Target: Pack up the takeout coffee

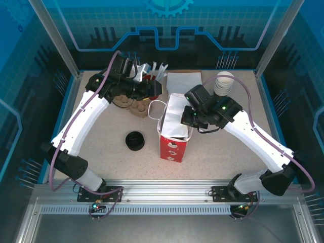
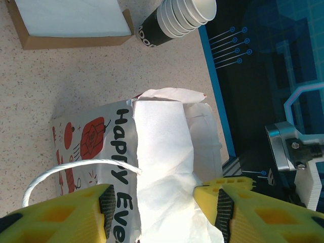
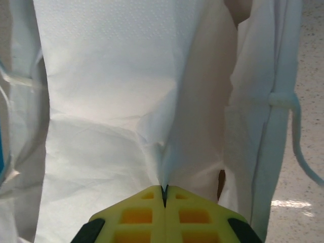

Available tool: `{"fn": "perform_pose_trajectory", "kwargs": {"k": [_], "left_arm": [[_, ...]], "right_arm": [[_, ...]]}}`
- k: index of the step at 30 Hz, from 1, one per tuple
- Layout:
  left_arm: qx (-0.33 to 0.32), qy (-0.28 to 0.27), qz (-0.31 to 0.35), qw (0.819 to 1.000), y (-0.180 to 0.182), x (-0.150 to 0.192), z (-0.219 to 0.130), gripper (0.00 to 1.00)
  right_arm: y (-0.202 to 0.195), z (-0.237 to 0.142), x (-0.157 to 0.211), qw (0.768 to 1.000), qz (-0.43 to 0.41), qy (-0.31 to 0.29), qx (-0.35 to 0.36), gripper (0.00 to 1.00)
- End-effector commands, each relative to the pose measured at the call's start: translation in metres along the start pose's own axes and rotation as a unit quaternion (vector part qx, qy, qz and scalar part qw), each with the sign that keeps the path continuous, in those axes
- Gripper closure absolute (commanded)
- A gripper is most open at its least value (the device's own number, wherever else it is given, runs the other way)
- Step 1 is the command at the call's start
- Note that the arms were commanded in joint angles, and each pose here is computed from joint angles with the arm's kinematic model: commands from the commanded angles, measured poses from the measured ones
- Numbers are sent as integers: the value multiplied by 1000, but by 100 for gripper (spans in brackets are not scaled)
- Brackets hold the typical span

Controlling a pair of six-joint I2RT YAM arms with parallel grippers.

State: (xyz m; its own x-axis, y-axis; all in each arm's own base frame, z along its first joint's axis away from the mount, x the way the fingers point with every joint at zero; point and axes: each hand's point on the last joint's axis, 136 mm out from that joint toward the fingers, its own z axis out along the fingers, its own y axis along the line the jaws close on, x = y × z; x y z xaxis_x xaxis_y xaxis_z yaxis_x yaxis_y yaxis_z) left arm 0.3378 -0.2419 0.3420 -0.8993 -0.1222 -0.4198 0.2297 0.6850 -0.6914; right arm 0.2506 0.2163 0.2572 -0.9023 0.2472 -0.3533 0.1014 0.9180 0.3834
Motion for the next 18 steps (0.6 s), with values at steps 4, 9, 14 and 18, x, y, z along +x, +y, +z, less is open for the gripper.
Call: {"fn": "perform_pose_trajectory", "kwargs": {"k": [4,9,14,18], "left_arm": [[13,4,5,1000,-5,1,-4,42],[12,6,4,1000,-4,3,-4,42],[10,7,3,1000,-3,4,-5,42],[9,7,2,1000,-2,5,-6,42]], "right_arm": [[-8,5,9,999,-27,16,34,100],[1,10,6,999,-36,14,27,100],[10,12,-1,999,-45,11,24,100],[15,20,-5,998,-52,9,23,100]]}}
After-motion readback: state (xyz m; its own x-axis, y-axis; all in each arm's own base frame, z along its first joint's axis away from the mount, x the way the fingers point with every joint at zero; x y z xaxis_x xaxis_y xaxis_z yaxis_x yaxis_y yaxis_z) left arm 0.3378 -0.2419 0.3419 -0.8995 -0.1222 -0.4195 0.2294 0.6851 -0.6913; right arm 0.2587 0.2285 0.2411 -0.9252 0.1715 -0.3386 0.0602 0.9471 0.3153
